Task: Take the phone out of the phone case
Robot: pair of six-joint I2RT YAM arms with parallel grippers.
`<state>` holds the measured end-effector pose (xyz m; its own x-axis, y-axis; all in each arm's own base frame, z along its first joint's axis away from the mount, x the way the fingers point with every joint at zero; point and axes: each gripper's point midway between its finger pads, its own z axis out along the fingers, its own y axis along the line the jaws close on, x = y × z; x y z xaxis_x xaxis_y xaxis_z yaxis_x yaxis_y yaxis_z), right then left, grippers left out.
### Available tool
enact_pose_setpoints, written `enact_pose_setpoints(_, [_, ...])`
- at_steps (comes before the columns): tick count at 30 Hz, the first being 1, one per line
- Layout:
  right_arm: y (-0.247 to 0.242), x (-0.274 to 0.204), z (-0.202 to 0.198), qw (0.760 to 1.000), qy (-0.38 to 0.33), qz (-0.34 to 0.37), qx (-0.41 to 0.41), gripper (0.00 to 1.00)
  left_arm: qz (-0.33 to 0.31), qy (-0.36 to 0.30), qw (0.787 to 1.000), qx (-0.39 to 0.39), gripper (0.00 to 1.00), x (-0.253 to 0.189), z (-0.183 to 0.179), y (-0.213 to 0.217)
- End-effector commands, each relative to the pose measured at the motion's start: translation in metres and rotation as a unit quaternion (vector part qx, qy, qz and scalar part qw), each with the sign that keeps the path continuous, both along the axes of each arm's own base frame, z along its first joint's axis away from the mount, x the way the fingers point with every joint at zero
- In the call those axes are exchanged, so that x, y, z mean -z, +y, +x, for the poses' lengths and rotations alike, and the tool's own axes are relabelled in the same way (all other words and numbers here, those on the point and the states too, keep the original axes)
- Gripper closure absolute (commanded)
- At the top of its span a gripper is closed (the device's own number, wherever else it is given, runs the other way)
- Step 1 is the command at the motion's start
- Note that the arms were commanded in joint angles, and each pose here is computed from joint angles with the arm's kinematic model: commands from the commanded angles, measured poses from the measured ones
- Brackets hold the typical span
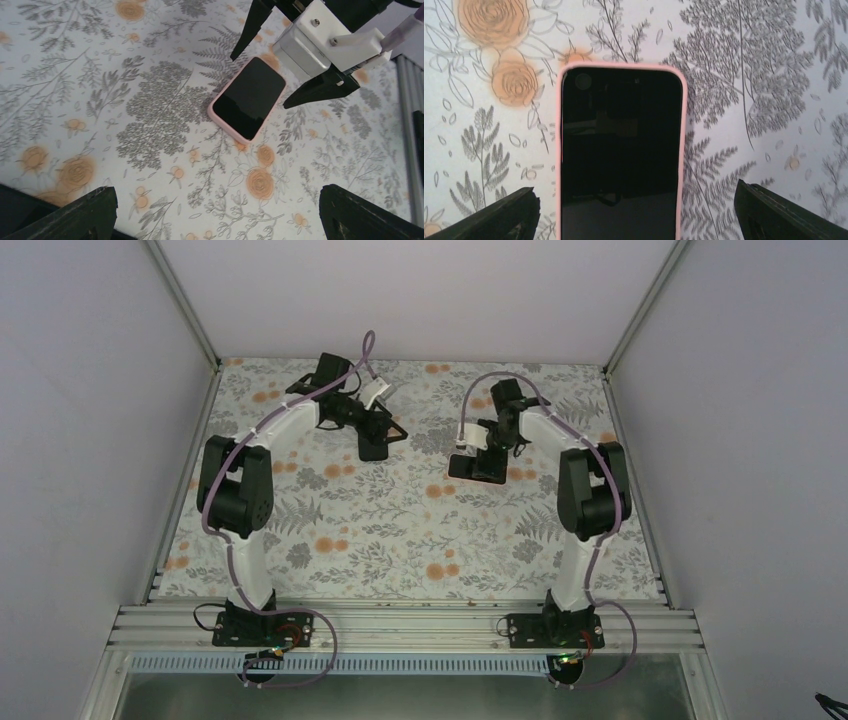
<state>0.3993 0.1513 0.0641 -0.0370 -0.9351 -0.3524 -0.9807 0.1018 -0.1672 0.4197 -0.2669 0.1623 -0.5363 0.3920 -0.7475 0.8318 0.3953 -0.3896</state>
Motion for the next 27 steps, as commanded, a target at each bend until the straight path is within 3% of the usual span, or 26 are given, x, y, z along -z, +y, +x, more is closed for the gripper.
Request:
enact_pose_setpoints(1, [0.021, 0.002, -0.002, 0.999, 0.033, 0.008, -0.032, 0.00, 0.030, -0.064, 0.997, -0.010, 0.00, -0.025, 0.007, 0.008])
enact_pose_setpoints(7, [0.028, 0.016, -0.004, 0.996, 0.080, -0.007, -0.033, 0.00, 0.032, -0.070, 0.997, -0.011, 0.00, -0.022, 0.005, 0.010])
enact_pose_setpoints(27, [0.020, 0.050, -0.002, 0.995, 0.092, -0.037, 0.026, 0.00, 0.035, -0.065, 0.997, -0.021, 0.00, -0.008, 0.008, 0.016])
